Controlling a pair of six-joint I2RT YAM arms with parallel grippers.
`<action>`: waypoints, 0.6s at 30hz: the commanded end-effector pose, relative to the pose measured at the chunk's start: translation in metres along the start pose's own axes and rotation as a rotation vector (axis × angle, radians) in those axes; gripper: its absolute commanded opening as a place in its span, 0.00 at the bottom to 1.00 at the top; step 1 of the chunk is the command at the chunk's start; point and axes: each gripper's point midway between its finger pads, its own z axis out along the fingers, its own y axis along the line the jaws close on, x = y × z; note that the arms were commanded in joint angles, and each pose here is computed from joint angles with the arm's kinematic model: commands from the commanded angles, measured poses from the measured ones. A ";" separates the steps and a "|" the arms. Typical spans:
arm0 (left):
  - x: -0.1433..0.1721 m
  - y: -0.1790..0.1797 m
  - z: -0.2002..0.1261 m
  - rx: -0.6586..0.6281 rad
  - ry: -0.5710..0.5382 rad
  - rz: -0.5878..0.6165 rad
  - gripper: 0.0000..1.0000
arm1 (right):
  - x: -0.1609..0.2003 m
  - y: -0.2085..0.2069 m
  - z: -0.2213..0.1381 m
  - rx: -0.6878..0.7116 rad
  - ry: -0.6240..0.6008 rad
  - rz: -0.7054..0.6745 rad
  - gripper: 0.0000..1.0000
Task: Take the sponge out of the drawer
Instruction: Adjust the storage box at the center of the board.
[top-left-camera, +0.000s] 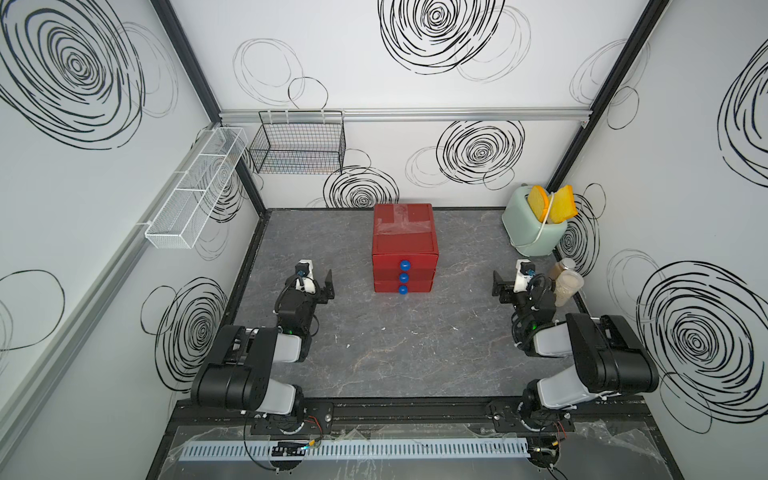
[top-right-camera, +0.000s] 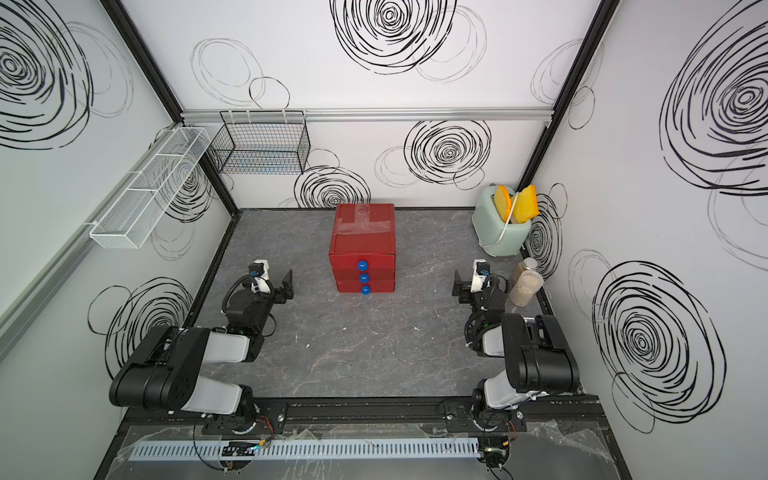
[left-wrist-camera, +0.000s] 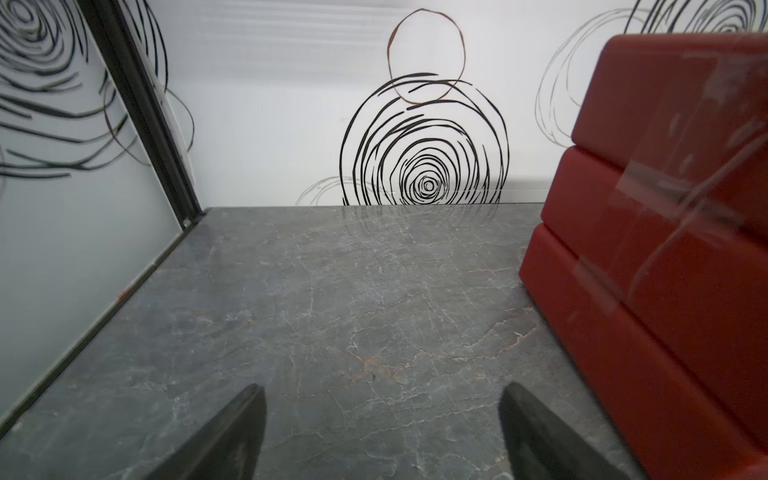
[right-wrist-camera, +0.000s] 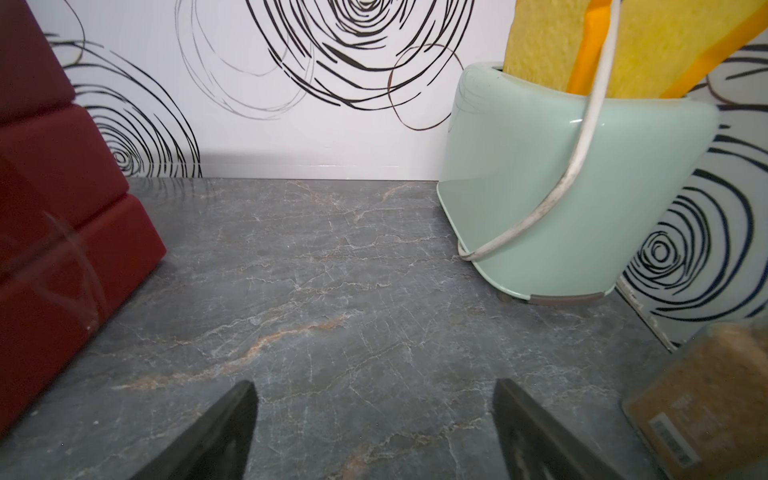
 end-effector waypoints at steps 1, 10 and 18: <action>-0.041 0.015 0.001 -0.100 -0.058 -0.019 0.76 | -0.028 0.005 0.014 -0.001 0.063 -0.013 0.82; -0.135 -0.036 -0.017 -0.076 -0.007 -0.159 0.84 | -0.103 0.121 -0.018 -0.488 0.178 0.073 0.67; -0.160 -0.129 -0.009 0.403 0.157 -0.220 0.83 | -0.145 0.182 -0.048 -0.768 0.169 0.173 0.64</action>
